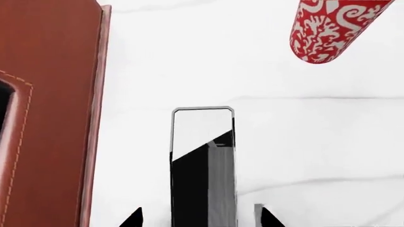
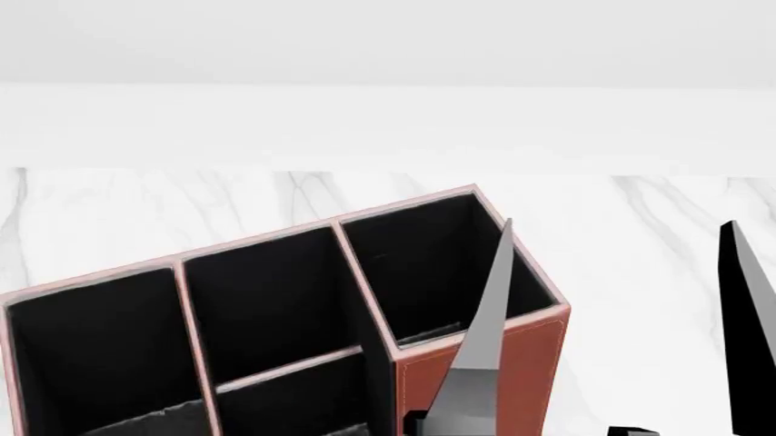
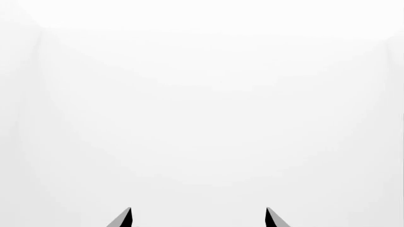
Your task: Pick up the book and place it in the front compartment of the caddy.
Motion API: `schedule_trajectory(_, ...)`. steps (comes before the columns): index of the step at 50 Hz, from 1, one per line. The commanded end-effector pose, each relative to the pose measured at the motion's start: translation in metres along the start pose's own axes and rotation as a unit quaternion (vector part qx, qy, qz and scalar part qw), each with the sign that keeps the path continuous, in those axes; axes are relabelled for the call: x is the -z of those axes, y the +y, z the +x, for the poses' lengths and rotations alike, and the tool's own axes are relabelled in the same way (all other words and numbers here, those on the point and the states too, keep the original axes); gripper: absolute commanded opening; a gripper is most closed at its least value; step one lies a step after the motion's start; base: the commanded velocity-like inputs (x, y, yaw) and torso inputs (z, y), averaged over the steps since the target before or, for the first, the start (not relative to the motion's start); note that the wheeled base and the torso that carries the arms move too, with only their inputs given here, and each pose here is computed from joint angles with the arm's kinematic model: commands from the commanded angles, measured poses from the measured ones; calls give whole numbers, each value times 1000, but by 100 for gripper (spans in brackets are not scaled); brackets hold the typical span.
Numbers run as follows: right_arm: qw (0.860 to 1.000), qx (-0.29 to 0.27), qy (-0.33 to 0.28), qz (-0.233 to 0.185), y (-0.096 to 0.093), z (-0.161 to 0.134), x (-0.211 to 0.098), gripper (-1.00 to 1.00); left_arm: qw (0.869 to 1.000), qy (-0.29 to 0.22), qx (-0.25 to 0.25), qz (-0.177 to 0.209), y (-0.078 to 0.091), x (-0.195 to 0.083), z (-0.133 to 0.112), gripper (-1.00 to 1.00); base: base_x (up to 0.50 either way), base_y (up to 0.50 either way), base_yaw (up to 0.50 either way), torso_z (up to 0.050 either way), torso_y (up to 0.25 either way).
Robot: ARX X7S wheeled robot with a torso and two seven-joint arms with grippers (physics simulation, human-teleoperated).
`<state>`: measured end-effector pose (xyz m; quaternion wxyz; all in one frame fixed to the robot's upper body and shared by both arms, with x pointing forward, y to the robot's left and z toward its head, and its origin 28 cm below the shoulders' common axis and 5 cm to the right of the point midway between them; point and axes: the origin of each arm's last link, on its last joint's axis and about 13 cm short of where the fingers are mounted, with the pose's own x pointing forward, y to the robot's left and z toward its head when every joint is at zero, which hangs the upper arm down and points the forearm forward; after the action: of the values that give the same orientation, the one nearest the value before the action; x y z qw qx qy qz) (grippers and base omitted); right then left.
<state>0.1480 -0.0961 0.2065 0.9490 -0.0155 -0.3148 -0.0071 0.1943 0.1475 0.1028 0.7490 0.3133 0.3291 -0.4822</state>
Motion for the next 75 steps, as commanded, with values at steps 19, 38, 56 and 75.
schedule_trajectory(19, 1000, -7, -18, 8, 2, 1, -2, 100, 997, -64, 26, 26, 3, -25, -26, -100, 0, 0, 0, 0, 0)
schedule_trajectory(38, 1000, -6, -18, 7, 1, 1, -2, 100, 992, -102, 22, 72, 24, -74, -95, -100, 0, 0, 0, 0, 0)
schedule_trajectory(56, 1000, -6, -21, 7, 1, 1, -4, 100, 983, -151, -11, 102, 44, -129, -164, -100, 0, 0, 0, 0, 1)
schedule_trajectory(75, 1000, -4, -22, 9, 0, 1, -4, 100, 980, -153, -65, 106, 70, -158, -200, -100, 0, 0, 0, 0, 1)
